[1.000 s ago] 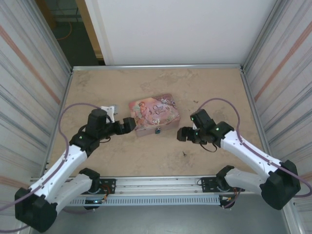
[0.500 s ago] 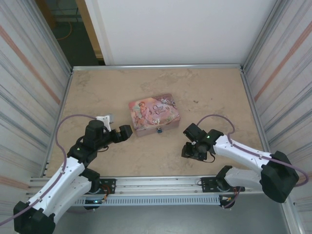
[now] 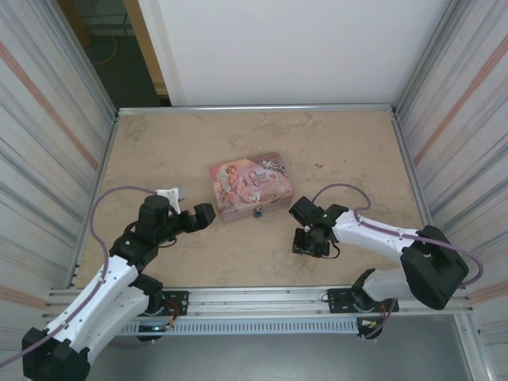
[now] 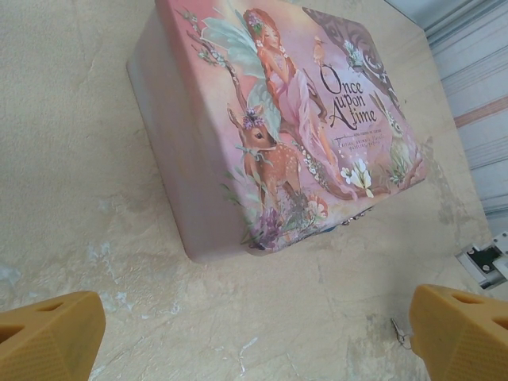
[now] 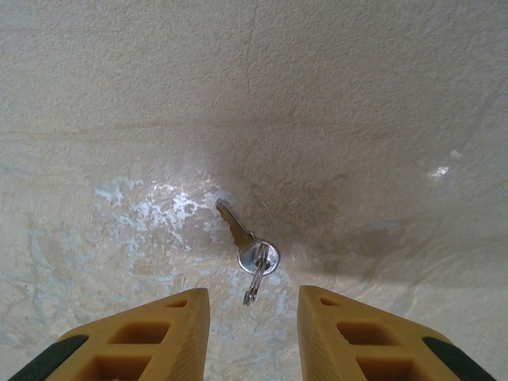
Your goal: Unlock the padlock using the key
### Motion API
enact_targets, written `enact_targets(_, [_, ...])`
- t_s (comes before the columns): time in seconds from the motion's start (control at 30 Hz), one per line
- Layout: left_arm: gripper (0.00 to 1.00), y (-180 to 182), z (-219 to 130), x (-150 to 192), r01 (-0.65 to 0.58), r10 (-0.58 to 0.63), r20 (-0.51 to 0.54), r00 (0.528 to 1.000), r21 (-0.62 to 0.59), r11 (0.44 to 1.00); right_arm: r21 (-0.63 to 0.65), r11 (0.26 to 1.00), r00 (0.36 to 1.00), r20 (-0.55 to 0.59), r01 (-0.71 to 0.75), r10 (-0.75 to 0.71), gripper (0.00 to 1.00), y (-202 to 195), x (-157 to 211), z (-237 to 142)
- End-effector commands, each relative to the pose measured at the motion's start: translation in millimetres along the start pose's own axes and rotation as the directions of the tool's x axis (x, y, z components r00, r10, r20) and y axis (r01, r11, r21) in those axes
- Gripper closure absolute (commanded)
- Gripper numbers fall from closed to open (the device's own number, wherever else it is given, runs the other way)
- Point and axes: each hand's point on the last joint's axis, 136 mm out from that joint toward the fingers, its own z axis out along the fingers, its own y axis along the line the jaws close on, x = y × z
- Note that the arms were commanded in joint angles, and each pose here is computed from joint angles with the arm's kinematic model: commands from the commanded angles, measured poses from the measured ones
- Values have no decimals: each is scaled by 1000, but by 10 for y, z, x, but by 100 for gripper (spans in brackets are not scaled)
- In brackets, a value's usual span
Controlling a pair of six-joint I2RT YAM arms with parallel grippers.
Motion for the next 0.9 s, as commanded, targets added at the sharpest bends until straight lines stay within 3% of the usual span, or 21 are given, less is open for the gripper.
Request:
enact_targets(0.0, [1, 70, 3, -1, 8, -8, 12, 1000, -26, 1000, -2, 1000, 1000, 2, 11, -11, 69, 73, -32, -3])
enact_targets(0.63, [1, 65, -4, -18, 6, -5, 13, 1000, -30, 1000, 67, 997, 999, -31, 24, -22, 86, -39, 1, 173])
enact_targets(0.87, [1, 57, -35, -49, -7, 7, 17, 1000, -40, 999, 65, 998, 1000, -19, 26, -25, 97, -60, -5, 176])
